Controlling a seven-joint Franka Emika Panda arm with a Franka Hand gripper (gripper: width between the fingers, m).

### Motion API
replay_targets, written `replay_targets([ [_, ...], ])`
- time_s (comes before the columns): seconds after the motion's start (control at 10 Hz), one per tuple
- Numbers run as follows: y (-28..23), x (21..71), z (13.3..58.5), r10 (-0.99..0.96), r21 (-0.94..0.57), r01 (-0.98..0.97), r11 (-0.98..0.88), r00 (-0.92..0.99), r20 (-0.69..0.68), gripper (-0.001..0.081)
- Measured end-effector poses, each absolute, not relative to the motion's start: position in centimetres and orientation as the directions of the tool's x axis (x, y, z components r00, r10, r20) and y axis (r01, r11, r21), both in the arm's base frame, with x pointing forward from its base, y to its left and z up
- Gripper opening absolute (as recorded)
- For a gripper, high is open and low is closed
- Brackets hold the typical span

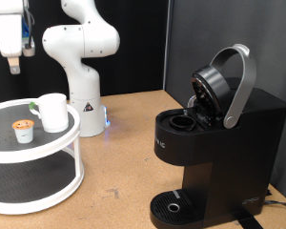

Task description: Make a cup of coffee with the keurig machine

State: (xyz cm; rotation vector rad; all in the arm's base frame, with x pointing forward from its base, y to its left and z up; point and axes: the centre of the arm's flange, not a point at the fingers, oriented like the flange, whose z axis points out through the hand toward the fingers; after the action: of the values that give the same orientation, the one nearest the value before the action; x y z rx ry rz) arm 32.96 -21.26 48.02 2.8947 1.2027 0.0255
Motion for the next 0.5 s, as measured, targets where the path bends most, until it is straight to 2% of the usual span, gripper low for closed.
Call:
replay_targets([
  [0.5, -21.2, 33.2, 43.6, 0.711, 0.018, 0.711, -0.703, 0.702, 0.029, 0.0803],
])
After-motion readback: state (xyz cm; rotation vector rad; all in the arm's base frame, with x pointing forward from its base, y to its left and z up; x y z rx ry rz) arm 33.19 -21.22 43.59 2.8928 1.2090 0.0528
